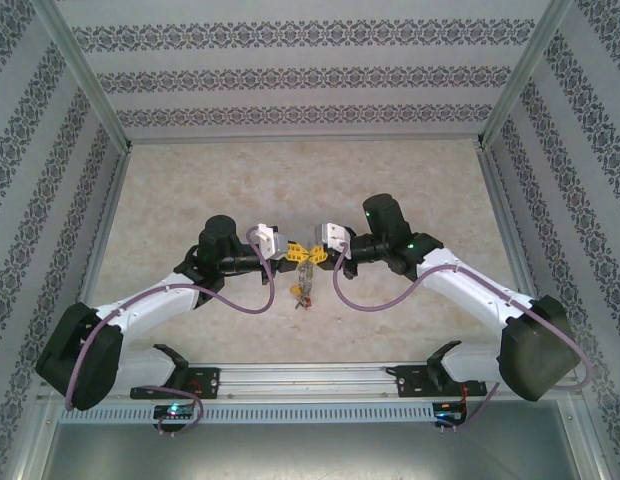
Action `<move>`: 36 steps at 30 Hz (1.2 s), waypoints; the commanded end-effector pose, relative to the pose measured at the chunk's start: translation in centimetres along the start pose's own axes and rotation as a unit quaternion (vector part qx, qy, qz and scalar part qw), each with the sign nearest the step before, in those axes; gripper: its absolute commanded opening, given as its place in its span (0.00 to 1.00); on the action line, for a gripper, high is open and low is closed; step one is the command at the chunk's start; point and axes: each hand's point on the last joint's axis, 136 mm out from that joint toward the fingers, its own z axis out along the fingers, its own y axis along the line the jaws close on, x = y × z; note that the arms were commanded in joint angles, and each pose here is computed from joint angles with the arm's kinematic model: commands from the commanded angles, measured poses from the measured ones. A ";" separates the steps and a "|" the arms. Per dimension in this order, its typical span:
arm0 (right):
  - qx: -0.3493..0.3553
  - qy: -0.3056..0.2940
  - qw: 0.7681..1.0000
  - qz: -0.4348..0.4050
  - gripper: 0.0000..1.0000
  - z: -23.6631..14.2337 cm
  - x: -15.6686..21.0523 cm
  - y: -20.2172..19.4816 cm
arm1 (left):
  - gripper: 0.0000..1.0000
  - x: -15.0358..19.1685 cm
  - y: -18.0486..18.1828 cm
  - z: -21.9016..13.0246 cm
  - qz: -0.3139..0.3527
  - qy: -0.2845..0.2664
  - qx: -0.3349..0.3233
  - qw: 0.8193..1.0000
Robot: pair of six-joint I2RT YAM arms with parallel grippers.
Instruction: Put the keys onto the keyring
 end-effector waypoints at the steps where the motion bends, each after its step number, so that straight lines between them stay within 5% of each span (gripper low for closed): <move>1: 0.005 0.003 1.000 0.000 0.00 -0.4 -0.5 -0.2 | 0.00 -1.7 0.0 -0.2 0.036 -0.017 -0.001 0.999; 14: 0.035 0.023 0.999 0.002 0.00 -1.5 -0.6 -1.0 | 0.00 5.1 0.8 -0.1 0.010 0.061 -0.047 0.997; 20: 0.031 0.040 0.999 0.000 0.00 -1.0 -0.4 -1.0 | 0.00 5.7 0.8 0.2 -0.004 0.066 -0.040 0.997; 25: 0.028 0.098 0.995 -0.011 0.00 -0.3 1.5 -0.8 | 0.31 3.8 -0.7 -0.3 -0.045 0.066 0.046 0.996; 36: 0.016 0.101 0.994 -0.040 0.00 0.0 1.6 0.1 | 0.36 3.1 0.4 0.1 -0.077 0.043 0.046 0.995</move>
